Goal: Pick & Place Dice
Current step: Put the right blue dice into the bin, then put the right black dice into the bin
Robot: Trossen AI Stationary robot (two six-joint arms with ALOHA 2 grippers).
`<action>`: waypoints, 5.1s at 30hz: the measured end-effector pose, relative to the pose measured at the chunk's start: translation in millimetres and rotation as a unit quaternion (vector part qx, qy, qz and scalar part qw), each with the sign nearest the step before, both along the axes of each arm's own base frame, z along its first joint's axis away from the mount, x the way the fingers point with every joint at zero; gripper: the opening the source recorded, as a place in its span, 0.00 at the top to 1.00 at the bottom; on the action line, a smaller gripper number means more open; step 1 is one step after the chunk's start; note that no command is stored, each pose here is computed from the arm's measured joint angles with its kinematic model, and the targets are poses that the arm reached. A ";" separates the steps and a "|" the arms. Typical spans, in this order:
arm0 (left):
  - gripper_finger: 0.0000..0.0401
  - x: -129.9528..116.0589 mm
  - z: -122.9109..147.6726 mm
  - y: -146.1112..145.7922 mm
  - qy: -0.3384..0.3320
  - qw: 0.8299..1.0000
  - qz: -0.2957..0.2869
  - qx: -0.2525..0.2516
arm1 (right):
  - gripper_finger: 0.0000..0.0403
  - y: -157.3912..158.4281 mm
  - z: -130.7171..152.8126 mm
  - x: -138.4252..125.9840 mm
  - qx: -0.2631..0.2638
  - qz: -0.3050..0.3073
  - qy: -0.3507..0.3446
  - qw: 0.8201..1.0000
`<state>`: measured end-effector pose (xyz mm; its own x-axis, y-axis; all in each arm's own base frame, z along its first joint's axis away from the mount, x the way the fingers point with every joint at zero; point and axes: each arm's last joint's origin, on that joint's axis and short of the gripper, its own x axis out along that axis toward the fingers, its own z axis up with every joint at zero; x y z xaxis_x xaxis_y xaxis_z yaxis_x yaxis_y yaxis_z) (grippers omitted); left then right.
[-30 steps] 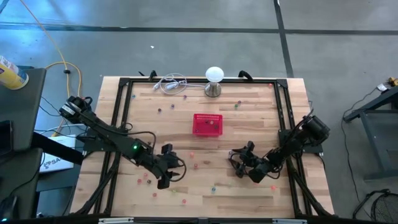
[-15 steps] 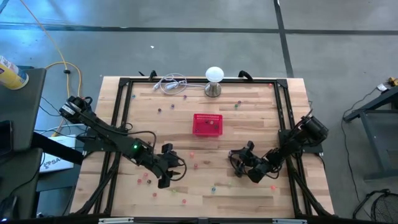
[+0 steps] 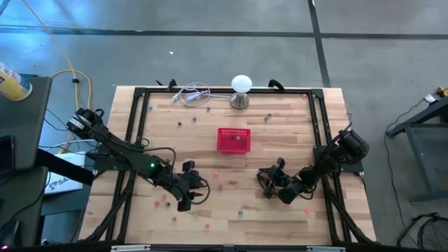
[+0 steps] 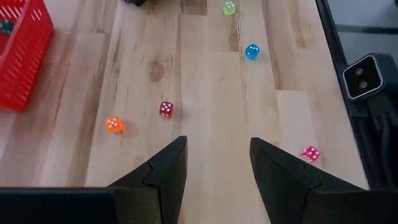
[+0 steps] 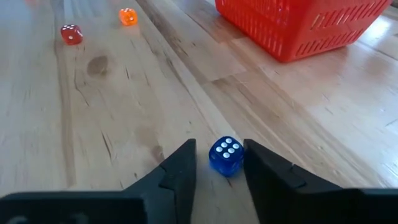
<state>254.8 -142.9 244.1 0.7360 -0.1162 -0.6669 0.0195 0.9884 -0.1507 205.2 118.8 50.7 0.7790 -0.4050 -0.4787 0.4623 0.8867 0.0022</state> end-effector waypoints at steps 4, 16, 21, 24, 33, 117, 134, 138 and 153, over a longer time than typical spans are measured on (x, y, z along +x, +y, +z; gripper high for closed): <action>0.58 0.0 0.0 0.0 -0.003 1.000 -0.015 0.018 | 0.80 -0.3 -0.1 0.3 0.003 0.000 0.001 1.000; 0.58 0.0 0.0 0.0 -0.004 1.000 -0.016 0.019 | 0.90 2.5 2.7 3.9 0.007 0.008 -0.004 1.000; 0.58 0.1 0.1 0.0 -0.004 1.000 -0.016 0.019 | 0.92 7.6 24.8 23.2 -0.027 0.041 -0.017 0.999; 0.58 0.3 0.4 -0.1 -0.006 1.000 -0.017 0.020 | 0.92 6.7 51.4 42.8 -0.059 0.050 -0.042 0.996; 0.58 -1.1 -0.1 -1.6 -0.003 1.000 -0.021 0.022 | 0.92 -34.6 104.7 98.8 -0.111 0.022 -0.061 0.992; 0.58 12.9 2.1 21.2 -0.015 0.999 0.031 0.008 | 0.50 1.5 102.7 -35.4 0.268 -0.114 0.364 0.885; 0.58 12.1 2.1 19.5 -0.016 0.999 0.027 0.009 | 0.49 -1.6 102.8 -29.2 0.298 -0.107 0.370 0.874; 0.58 11.8 2.1 18.7 -0.016 1.000 0.025 0.009 | 0.49 -2.1 100.9 -30.0 0.298 -0.107 0.370 0.873; 0.58 11.8 2.1 18.8 -0.016 1.000 0.026 0.008 | 0.50 -6.8 83.1 -37.2 0.296 -0.083 0.368 0.877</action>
<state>266.7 -124.1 246.2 0.7614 -0.0665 -0.6449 -0.0274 0.9905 -0.1345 168.1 112.0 133.7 0.1239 0.0053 -0.9923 0.6549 0.7509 0.0858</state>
